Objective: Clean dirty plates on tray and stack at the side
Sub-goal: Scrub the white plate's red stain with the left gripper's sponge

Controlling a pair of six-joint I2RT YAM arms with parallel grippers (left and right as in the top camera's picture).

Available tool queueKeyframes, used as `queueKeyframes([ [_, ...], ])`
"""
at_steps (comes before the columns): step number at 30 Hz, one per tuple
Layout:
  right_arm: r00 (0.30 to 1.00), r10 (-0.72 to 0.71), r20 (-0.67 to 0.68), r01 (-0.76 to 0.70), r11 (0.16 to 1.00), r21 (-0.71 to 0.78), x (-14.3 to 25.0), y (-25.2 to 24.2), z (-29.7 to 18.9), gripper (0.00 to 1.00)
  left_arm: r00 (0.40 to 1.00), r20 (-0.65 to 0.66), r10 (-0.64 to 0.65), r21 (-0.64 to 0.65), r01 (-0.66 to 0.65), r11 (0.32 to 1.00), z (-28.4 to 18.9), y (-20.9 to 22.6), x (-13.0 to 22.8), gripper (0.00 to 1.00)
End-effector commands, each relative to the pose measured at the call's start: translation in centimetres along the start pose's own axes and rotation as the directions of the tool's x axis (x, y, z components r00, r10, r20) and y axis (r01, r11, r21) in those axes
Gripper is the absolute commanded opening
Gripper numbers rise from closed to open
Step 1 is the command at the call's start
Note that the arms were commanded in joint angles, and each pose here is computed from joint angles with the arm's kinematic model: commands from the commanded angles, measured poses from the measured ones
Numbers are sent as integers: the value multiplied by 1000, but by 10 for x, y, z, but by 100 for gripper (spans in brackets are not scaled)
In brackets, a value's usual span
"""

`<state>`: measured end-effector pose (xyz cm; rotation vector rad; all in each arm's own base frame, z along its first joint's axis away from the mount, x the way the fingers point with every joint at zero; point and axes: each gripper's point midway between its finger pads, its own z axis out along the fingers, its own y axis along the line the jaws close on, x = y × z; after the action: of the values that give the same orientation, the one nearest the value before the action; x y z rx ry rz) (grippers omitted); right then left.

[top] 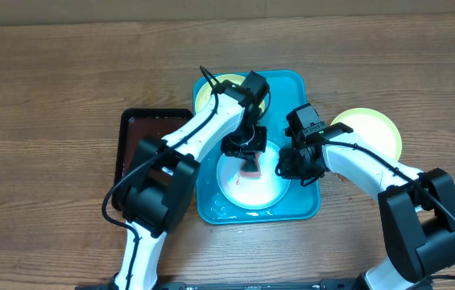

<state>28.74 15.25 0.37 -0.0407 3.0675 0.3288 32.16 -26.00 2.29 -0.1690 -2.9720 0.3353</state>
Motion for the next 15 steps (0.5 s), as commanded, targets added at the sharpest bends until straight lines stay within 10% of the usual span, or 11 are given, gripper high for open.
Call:
queueKeyframes([
  [1, 1000, 15, -17, -14, 998, 62, 7, -14, 6, 9, 1000, -23, -15, -120, 12, 993, 8, 20, 8, 4],
  [9, 998, 70, -6, -69, 996, 60, 5, -14, 6, 9, 994, 110, 6, -457, 45, 888, -2, 76, -11, 4],
  [15, 997, 71, -13, -70, 996, 62, 7, -14, 6, 9, 1000, -26, -2, -530, -12, 848, 28, 97, 6, 4],
])
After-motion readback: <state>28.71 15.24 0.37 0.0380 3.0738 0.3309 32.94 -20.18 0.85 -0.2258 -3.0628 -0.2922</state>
